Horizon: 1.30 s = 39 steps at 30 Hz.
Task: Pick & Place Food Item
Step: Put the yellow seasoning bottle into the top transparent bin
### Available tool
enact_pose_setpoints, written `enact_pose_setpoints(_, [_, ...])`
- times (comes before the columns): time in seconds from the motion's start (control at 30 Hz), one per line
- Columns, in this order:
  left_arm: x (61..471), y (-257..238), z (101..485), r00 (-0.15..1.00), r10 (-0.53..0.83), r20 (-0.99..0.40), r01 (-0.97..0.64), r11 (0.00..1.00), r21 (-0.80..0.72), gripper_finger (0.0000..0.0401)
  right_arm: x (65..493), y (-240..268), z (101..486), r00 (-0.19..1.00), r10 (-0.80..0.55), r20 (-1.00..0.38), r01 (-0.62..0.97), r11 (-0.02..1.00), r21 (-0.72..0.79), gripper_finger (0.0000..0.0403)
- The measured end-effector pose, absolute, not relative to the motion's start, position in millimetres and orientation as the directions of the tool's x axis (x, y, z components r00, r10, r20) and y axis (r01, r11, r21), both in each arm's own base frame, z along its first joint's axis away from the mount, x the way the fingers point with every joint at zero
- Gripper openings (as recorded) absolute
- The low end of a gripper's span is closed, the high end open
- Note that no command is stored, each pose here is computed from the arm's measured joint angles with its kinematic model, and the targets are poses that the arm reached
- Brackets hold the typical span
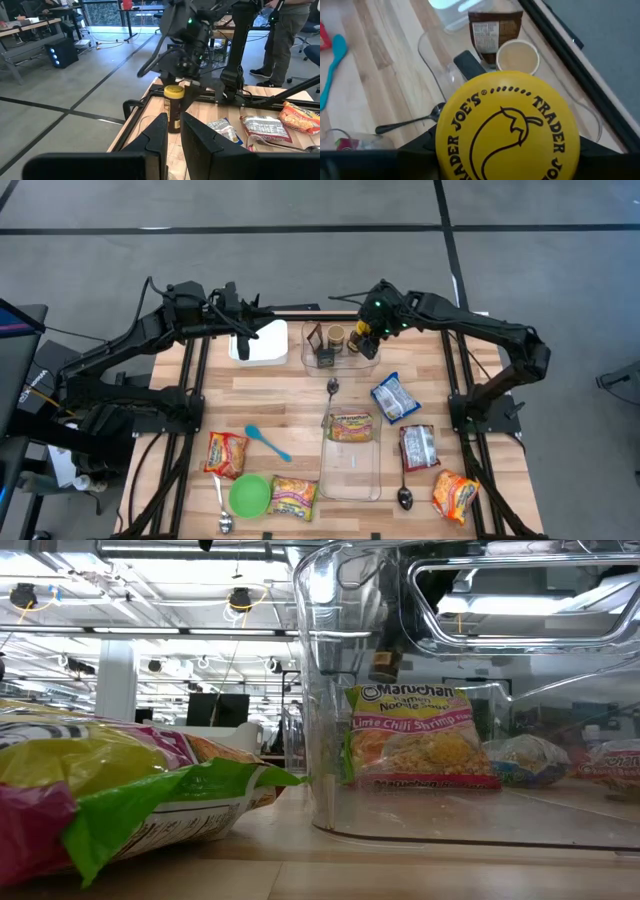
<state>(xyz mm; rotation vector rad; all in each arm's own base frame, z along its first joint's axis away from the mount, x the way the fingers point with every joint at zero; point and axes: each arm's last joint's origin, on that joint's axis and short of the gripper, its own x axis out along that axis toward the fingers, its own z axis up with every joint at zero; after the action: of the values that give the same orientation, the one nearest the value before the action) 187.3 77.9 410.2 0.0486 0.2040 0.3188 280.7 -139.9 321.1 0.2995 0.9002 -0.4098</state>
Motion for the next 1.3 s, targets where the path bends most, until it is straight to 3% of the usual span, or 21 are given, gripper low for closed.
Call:
enact_pose_setpoints(0.67, [187,78,410,0.929,0.317,-0.191,-0.307,0.948,0.080,0.0044,309,-173,261,0.424,-0.179,-0.888,0.544,0.834,0.092,0.0196])
enact_pose_setpoints(1.3, [187,78,410,0.929,0.316,-0.191,-0.307,0.949,0.080,0.0044,317,-154,248,0.387,-0.222,-0.895,0.615,0.785,0.072,0.0196])
